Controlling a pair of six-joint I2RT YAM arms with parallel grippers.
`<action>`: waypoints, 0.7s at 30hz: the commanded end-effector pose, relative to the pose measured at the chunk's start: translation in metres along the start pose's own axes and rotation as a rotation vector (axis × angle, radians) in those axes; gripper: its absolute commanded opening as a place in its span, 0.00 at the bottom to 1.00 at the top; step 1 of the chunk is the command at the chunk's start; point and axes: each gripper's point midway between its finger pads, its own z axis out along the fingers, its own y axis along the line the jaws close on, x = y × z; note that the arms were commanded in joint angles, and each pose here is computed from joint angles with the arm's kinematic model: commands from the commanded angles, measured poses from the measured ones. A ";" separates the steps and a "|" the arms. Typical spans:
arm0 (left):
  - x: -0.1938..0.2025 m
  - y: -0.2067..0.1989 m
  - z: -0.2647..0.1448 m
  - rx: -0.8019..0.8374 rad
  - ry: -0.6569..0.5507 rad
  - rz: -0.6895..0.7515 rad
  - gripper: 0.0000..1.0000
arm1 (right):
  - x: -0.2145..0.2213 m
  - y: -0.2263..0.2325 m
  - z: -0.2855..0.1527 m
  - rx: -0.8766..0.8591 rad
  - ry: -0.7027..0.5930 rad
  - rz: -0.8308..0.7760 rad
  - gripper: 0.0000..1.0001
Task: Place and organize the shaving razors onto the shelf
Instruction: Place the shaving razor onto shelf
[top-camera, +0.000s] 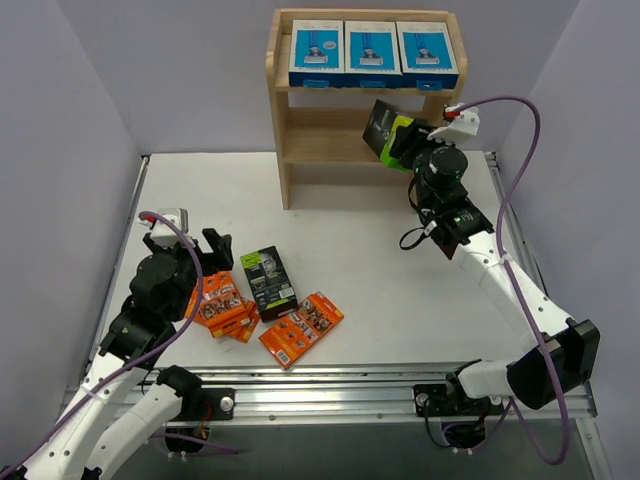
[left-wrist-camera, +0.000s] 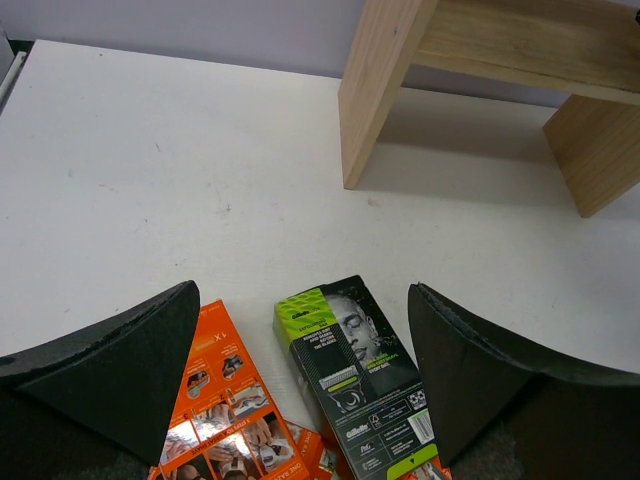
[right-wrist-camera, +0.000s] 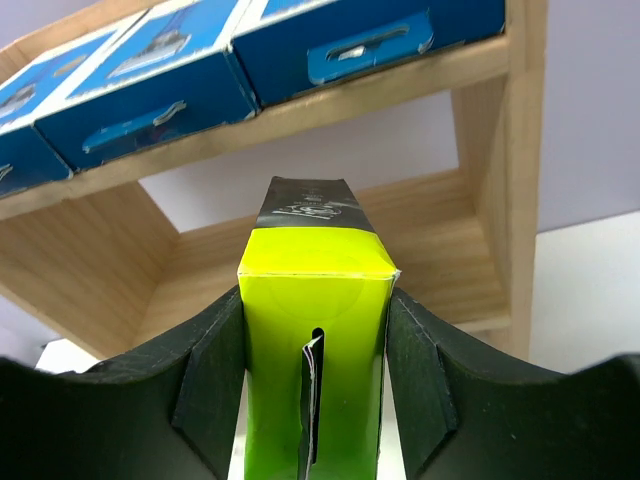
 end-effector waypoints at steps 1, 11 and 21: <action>-0.005 -0.007 -0.001 0.035 -0.024 0.010 0.94 | -0.065 0.009 0.003 -0.043 -0.237 0.023 0.00; -0.003 -0.011 -0.001 0.051 -0.017 0.020 0.94 | -0.022 -0.019 0.019 0.022 -0.207 -0.140 0.00; -0.001 -0.013 -0.001 0.066 -0.013 0.021 0.94 | 0.026 -0.057 0.018 0.137 -0.112 -0.234 0.00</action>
